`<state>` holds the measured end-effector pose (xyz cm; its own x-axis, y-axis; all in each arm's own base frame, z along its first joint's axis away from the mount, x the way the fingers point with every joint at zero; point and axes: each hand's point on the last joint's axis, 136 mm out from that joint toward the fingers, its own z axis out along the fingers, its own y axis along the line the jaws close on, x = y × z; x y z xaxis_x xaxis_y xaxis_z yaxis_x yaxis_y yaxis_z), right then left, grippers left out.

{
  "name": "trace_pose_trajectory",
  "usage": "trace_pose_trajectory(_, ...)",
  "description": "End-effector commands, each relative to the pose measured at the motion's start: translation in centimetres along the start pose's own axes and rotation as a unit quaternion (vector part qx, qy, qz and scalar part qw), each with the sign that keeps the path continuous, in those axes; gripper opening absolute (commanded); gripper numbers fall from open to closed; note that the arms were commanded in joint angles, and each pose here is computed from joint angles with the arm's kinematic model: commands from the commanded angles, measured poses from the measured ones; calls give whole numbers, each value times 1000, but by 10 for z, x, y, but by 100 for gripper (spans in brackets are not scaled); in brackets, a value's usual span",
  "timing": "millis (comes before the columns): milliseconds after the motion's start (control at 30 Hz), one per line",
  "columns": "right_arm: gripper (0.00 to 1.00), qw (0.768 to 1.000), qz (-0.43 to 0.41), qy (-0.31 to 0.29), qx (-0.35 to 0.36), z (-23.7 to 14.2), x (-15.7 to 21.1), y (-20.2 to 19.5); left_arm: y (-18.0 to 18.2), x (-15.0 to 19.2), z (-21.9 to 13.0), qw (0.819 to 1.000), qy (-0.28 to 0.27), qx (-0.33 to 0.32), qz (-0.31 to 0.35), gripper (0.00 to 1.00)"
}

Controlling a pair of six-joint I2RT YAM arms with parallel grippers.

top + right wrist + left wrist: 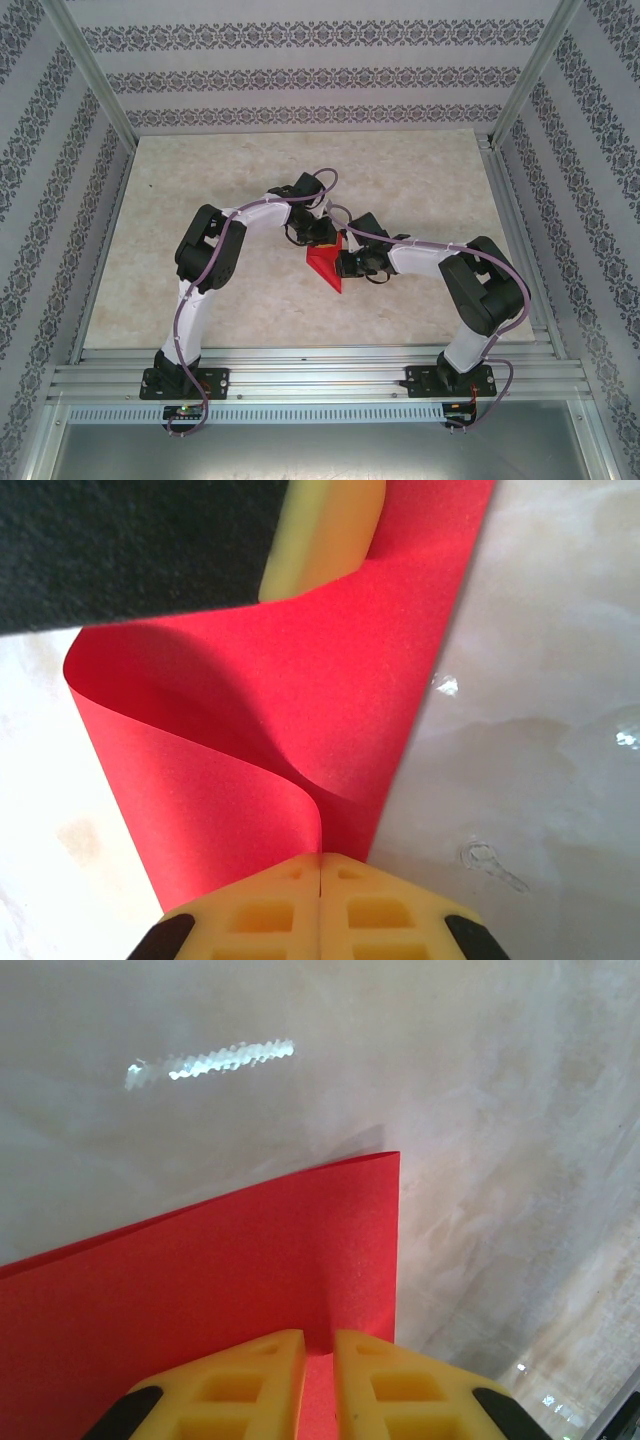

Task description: Fold a paper plane with a square sheet of paper (fold left side to right side)

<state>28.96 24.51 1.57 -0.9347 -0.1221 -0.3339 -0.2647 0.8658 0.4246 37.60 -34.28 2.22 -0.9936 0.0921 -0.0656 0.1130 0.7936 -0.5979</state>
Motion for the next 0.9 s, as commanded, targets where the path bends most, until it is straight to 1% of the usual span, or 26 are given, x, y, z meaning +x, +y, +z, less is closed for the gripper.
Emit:
trace_pose_trajectory(0,6,1000,-2,-4,10,-3,-2,1,17,22,21,999,31,-27,-10,18)
trace_pose_trajectory(267,6,1000,0,-8,14,-8,-1,0,16,21,21,999,30,-26,-10,18)
trace_pose_trajectory(600,6,1000,-2,13,5,5,7,2,15,21,20,999,29,-25,-9,18)
trace_pose_trajectory(867,7,1000,-7,-10,-1,-6,-3,10,16,22,21,999,30,-26,-10,18)
